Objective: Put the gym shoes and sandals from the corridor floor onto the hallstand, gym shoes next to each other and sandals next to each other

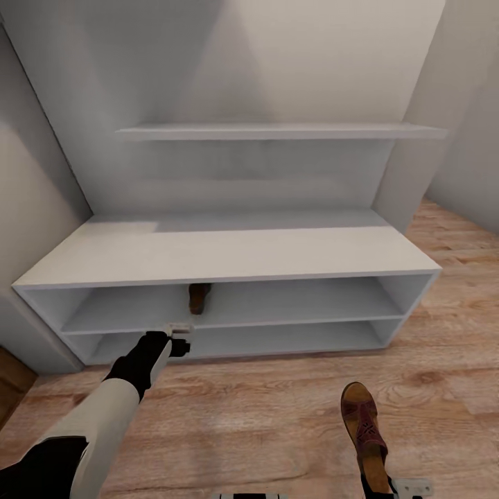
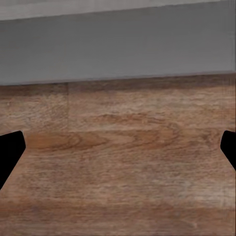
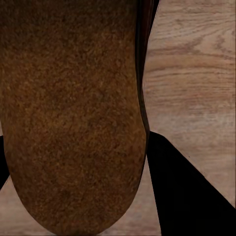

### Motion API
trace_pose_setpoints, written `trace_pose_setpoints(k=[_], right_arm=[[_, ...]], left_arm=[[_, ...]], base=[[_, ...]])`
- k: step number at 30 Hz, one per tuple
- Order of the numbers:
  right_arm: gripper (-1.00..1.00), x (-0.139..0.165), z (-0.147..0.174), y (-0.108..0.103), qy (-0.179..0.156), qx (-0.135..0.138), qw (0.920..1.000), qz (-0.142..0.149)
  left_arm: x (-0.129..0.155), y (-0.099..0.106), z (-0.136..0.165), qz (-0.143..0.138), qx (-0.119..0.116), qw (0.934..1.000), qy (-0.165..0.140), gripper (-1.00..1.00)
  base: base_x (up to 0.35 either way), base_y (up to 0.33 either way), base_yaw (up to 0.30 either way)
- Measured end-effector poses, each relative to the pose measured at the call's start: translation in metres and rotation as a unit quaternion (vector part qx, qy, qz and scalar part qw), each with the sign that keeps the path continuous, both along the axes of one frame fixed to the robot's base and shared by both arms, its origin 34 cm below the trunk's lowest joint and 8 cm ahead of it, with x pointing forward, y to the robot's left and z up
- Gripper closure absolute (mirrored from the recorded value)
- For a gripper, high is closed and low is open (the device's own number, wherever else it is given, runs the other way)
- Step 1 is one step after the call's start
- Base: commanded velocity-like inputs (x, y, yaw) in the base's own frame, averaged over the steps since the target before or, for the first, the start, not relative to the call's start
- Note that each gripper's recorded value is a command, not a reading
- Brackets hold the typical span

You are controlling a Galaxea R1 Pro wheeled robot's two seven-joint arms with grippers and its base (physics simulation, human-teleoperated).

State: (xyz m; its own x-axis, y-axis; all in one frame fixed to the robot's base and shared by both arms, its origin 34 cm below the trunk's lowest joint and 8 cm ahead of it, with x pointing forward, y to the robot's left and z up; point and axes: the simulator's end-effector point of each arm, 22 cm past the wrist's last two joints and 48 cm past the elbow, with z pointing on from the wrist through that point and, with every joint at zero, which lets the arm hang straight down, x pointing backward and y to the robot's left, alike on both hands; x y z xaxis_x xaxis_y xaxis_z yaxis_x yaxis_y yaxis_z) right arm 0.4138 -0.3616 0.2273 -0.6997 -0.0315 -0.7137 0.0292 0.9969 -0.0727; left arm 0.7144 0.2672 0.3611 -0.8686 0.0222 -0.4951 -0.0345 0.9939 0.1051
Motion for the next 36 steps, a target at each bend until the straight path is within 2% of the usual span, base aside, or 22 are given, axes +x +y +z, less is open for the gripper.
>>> trace_pose_setpoints(k=[9, 14, 20, 24, 25, 26, 27, 28, 29, 32, 36], right_arm=[[1.00, 0.000, 0.000, 0.000, 0.000, 0.000, 1.0000, 0.000], [1.00, 0.000, 0.000, 0.000, 0.000, 0.000, 1.0000, 0.001], [1.00, 0.000, 0.000, 0.001, 0.000, 0.000, 1.0000, 0.001], [1.00, 0.000, 0.000, 0.001, 0.000, 0.001, 1.0000, 0.001], [1.00, 0.000, 0.000, 0.001, 0.000, 0.001, 1.0000, 0.001], [1.00, 0.000, 0.000, 0.001, 0.000, 0.001, 1.0000, 0.002], [1.00, 0.000, 0.000, 0.001, 0.000, 0.001, 1.0000, 0.001], [1.00, 0.000, 0.000, 0.001, 0.000, 0.001, 1.0000, 0.002], [1.00, 0.000, 0.000, 0.001, 0.000, 0.001, 1.0000, 0.001], [1.00, 0.001, 0.000, 0.001, 0.000, 0.001, 1.0000, 0.002], [1.00, 0.002, 0.001, 0.001, -0.002, 0.001, 1.0000, 0.002]], left_arm=[[-0.001, 0.010, -0.002, 0.003, 0.004, 1.0000, -0.003, -1.00], [-0.028, 0.020, -0.028, 0.005, 0.004, 1.0000, -0.005, -1.00], [-0.063, 0.033, -0.060, -0.015, -0.039, 0.9987, -0.028, -1.00], [-0.094, 0.047, -0.077, -0.031, -0.077, 0.9952, -0.052, -1.00], [-0.112, 0.053, -0.081, -0.044, -0.107, 0.9900, -0.082, -1.00], [-0.124, 0.056, -0.084, -0.050, -0.120, 0.9872, -0.092, -1.00], [-0.139, 0.057, -0.084, -0.061, -0.143, 0.9816, -0.111, -1.00], [-0.148, 0.058, -0.084, -0.066, -0.152, 0.9789, -0.119, -1.00], [-0.169, 0.059, -0.085, -0.080, -0.170, 0.9729, -0.135, -1.00], [-0.204, 0.059, -0.093, -0.093, -0.182, 0.9688, -0.140, -1.00], [-0.239, 0.060, -0.102, -0.094, -0.185, 0.9690, -0.134, -1.00]], base=[[-0.279, 0.219, 0.000], [-0.247, 0.234, 0.000], [-0.221, 0.246, 0.000], [-0.226, 0.246, 0.000], [-0.228, 0.246, 0.000], [-0.228, 0.246, 0.000], [-0.229, 0.246, 0.000], [-0.229, 0.246, 0.000], [-0.229, 0.246, 0.000], [-0.229, 0.246, 0.000], [-0.219, 0.247, 0.000]])
